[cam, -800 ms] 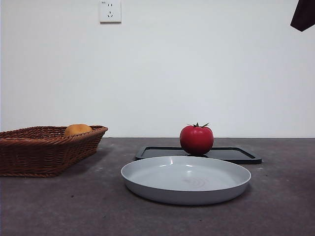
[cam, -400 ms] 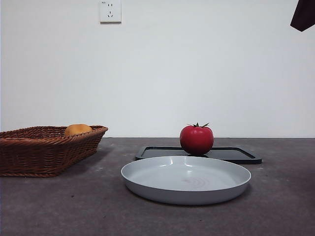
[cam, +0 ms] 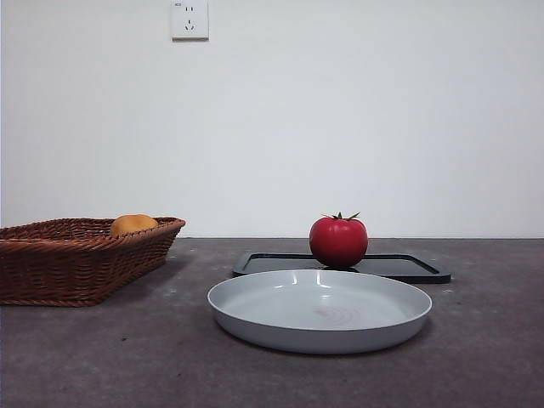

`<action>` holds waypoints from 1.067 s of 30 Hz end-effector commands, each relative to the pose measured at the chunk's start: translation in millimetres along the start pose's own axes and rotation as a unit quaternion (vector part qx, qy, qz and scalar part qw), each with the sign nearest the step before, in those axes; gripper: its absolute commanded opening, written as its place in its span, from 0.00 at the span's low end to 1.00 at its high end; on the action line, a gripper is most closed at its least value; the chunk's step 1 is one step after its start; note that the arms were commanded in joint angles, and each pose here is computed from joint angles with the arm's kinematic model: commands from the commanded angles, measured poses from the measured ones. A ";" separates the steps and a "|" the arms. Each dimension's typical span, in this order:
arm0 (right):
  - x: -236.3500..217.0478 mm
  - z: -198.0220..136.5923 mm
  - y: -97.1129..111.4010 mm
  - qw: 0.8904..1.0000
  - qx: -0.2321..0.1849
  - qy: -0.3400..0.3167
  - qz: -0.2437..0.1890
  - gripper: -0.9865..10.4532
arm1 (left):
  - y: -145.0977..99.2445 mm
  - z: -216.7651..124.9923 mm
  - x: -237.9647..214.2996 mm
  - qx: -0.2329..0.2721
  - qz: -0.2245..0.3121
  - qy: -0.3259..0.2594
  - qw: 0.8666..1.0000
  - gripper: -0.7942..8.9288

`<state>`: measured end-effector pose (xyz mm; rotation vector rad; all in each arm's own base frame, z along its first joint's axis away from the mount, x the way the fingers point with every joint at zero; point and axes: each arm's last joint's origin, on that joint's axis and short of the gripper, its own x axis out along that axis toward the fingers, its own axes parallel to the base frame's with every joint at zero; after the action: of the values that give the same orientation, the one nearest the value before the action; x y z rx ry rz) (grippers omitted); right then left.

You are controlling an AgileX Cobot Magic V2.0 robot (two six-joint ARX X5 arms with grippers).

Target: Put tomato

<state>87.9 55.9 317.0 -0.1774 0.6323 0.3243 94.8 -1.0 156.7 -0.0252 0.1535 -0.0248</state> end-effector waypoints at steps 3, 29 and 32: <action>-11.8 -3.5 -27.7 0.988 0.030 -0.066 -0.138 0.10 | 0.4 -7.3 2.0 0.004 0.000 0.013 1.000 0.10; 92.3 -145.0 -49.6 0.957 0.093 -0.225 -0.157 0.10 | 0.3 -7.3 2.0 0.004 0.000 0.013 1.000 0.10; 92.4 -145.0 -49.6 0.957 0.093 -0.225 -0.157 0.10 | 0.3 -7.3 2.0 0.004 0.000 0.013 1.000 0.10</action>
<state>95.6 -5.5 152.3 -0.0107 0.1600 -0.0039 94.8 -1.1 156.7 -0.0253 0.1535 -0.0256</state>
